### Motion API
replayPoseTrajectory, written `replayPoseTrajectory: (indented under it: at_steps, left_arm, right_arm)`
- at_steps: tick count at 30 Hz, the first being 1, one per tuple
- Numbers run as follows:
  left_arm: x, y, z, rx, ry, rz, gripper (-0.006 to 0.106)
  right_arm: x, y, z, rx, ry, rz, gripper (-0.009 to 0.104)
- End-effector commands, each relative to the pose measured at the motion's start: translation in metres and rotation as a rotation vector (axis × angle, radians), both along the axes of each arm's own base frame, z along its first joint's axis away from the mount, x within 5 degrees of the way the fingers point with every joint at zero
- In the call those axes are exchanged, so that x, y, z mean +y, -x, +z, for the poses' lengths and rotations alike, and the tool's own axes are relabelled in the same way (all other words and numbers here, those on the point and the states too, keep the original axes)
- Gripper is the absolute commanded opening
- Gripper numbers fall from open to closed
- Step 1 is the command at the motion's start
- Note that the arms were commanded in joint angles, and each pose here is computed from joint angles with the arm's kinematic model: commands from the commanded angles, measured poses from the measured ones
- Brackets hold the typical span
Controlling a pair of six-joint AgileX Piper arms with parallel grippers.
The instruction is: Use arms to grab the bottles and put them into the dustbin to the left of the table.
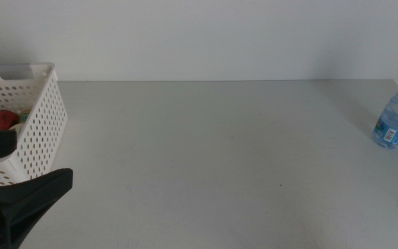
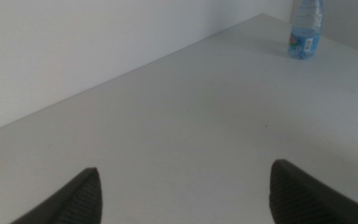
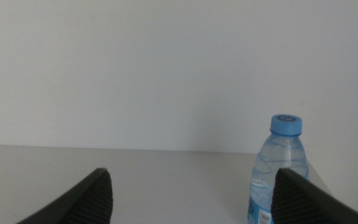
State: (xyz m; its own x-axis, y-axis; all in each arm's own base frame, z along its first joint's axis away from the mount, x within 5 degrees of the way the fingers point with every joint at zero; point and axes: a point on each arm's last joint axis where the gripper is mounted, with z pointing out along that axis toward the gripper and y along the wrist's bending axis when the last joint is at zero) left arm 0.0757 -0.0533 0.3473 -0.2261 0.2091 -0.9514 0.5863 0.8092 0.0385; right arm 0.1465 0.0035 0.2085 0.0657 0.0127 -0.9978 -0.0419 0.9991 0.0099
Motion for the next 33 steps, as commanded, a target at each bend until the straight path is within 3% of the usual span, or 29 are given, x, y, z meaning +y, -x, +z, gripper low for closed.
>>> replayPoseTrajectory:
  at_steps: [1, 10, 24, 33]
  left_arm:
    - [-0.001, -0.001, 0.015, -0.073, 0.065, -0.004, 0.091]
    - [-0.001, -0.001, 0.015, -0.074, 0.064, -0.004, 0.091]
    - [-0.001, -0.001, 0.015, -0.074, 0.064, -0.004, 0.091]
    - [-0.001, -0.001, 0.015, -0.074, 0.064, -0.004, 0.091]
  right_arm:
    - [0.001, -0.01, 0.011, -0.109, 0.005, 0.011, 0.065]
    - [-0.001, -0.03, -0.016, -0.037, 0.004, 0.001, 0.065]
    - [-0.024, -0.092, -0.037, 0.019, -0.07, -0.242, 0.065]
    - [-0.034, -0.142, -0.041, -0.009, 0.037, -0.362, 0.065]
